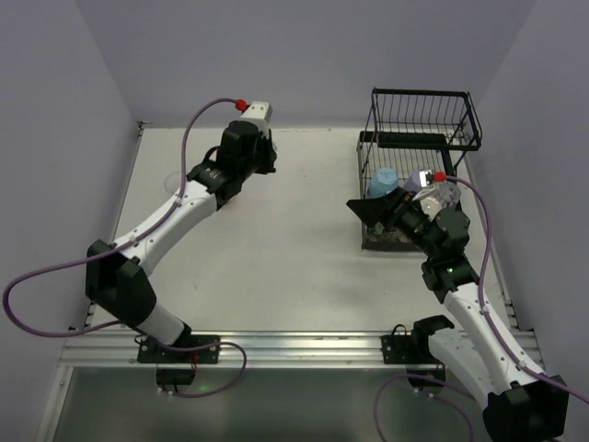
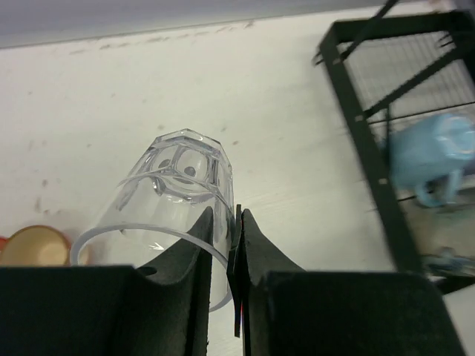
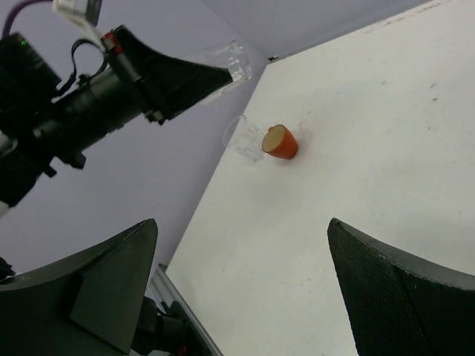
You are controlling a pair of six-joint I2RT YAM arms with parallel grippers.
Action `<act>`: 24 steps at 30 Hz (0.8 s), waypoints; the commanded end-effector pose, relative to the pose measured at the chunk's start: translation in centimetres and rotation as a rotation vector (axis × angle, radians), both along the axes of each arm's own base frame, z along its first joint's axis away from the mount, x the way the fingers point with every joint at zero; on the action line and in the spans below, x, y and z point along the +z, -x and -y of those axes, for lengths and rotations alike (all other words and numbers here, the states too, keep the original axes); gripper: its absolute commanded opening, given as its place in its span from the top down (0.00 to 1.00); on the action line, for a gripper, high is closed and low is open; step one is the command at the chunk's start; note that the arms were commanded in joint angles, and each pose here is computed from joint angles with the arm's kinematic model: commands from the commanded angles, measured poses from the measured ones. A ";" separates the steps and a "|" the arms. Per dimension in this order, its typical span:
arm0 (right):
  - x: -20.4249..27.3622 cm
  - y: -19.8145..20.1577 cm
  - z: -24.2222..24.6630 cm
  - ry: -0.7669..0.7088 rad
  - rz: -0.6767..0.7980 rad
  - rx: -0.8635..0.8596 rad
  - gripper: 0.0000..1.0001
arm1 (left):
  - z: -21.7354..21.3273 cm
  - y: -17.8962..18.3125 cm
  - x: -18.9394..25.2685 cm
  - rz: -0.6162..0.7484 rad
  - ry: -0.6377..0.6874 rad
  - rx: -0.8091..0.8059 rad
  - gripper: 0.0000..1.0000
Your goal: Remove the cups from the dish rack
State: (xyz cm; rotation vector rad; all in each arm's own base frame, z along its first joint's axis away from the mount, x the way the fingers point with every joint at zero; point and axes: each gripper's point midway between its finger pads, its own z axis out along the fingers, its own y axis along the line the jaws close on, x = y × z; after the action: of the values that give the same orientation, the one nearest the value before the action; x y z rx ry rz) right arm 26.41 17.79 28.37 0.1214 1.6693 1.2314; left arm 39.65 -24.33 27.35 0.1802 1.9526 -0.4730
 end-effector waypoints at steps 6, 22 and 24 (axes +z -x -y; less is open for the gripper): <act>0.4 -0.3 0.7 0.124 0.045 -0.032 0.01 | -5.3 -3.6 -10.5 -0.298 -0.367 0.104 1.00; -0.6 -0.2 1.0 0.162 0.035 -0.041 0.01 | -7.1 -5.5 -20.9 -0.598 -0.401 0.015 0.96; -0.6 -0.2 1.1 0.162 0.035 -0.042 0.01 | -7.3 -5.0 -21.6 -0.624 -0.415 0.012 0.91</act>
State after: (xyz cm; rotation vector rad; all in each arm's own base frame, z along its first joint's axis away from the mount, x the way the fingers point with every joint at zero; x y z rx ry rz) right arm 26.58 16.90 25.89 0.0593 1.7713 1.0736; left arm 45.16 -16.86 5.56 0.2420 2.6230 -0.0815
